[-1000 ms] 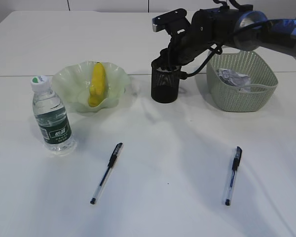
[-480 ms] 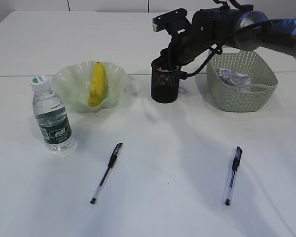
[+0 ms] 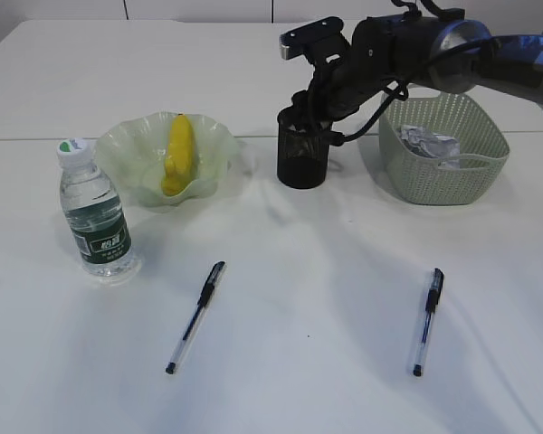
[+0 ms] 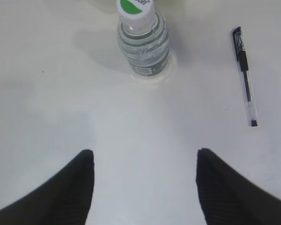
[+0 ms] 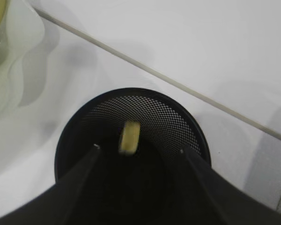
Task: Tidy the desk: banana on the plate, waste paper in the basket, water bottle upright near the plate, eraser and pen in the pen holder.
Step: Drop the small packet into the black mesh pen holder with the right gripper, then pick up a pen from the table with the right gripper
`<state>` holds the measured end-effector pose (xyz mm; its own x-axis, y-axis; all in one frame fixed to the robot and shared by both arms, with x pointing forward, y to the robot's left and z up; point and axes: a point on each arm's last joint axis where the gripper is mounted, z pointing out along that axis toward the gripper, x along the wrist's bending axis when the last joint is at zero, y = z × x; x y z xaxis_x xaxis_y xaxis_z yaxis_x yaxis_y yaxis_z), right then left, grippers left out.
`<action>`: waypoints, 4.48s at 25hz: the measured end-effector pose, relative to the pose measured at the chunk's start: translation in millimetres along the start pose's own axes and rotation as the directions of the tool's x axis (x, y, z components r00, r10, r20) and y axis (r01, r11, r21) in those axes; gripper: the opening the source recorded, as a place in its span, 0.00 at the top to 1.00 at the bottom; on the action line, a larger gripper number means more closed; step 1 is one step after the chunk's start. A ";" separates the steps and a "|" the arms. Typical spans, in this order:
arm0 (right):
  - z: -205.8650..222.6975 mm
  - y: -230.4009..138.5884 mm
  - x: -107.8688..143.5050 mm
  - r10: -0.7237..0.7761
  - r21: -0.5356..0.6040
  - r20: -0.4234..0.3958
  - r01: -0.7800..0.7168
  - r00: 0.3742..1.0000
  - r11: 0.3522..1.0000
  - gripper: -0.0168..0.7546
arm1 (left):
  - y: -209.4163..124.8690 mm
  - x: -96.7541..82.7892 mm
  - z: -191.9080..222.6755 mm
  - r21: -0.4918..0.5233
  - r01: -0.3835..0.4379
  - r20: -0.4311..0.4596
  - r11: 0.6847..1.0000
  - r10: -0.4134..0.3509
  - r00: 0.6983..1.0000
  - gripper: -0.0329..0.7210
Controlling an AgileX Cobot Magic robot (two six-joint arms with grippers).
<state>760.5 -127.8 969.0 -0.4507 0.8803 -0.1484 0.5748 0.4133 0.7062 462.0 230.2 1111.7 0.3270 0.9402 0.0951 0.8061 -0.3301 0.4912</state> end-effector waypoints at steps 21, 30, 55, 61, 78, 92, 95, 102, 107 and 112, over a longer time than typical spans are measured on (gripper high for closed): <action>-36.1 24.9 -1.4 -0.005 0.130 -0.071 0.014 0.997 0.991 0.49 | 0.2 0.7 0.0 -0.002 -0.005 -0.008 1.000 0.005 1.000 0.32; -68.1 39.8 -2.8 -0.010 0.210 -0.109 0.033 0.994 0.977 0.49 | 1.5 0.9 0.0 -0.016 -0.006 -0.010 1.000 0.006 1.000 0.32; -163.6 42.3 -9.8 0.035 0.286 -0.038 -0.022 0.999 0.958 0.49 | -0.7 -2.7 0.0 0.008 0.018 0.030 1.000 -0.019 0.999 0.33; -184.3 28.9 -8.5 0.045 0.328 -0.022 -0.036 0.999 0.944 0.49 | -0.7 -3.6 0.0 0.008 0.024 0.039 1.000 -0.024 0.999 0.33; -210.8 -57.4 8.8 0.085 0.562 -0.020 -0.059 0.996 0.825 0.49 | -0.7 -4.4 0.0 0.008 0.029 0.048 1.000 -0.030 0.998 0.34; -171.3 -131.0 29.2 0.313 0.600 0.089 -0.302 0.946 0.741 0.49 | -0.7 -4.6 0.0 0.009 0.030 0.050 0.999 -0.031 0.998 0.34; -167.9 -135.5 28.7 0.364 0.573 0.144 -0.378 0.920 0.728 0.49 | -0.7 -4.6 0.0 0.009 0.030 0.050 0.999 -0.031 0.998 0.34; -148.9 -143.0 26.2 0.419 0.543 0.239 -0.478 0.876 0.690 0.49 | -0.7 -4.6 0.0 0.009 0.030 0.050 0.999 -0.031 0.998 0.35; -124.1 -158.9 29.2 0.443 0.572 0.289 -0.524 0.849 0.631 0.49 | -0.7 -4.6 0.0 0.009 0.030 0.050 0.999 -0.031 0.998 0.35; -100.5 -175.9 32.9 0.473 0.586 0.345 -0.579 0.811 0.567 0.49 | -0.5 -4.6 0.0 0.006 0.031 0.050 1.000 -0.031 0.998 0.36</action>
<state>575.9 -194.9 909.4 0.1414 0.9896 -0.0251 0.9870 -0.1390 0.0801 460.1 226.1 1111.0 0.3262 0.9446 0.0365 0.8189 -0.3017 0.4883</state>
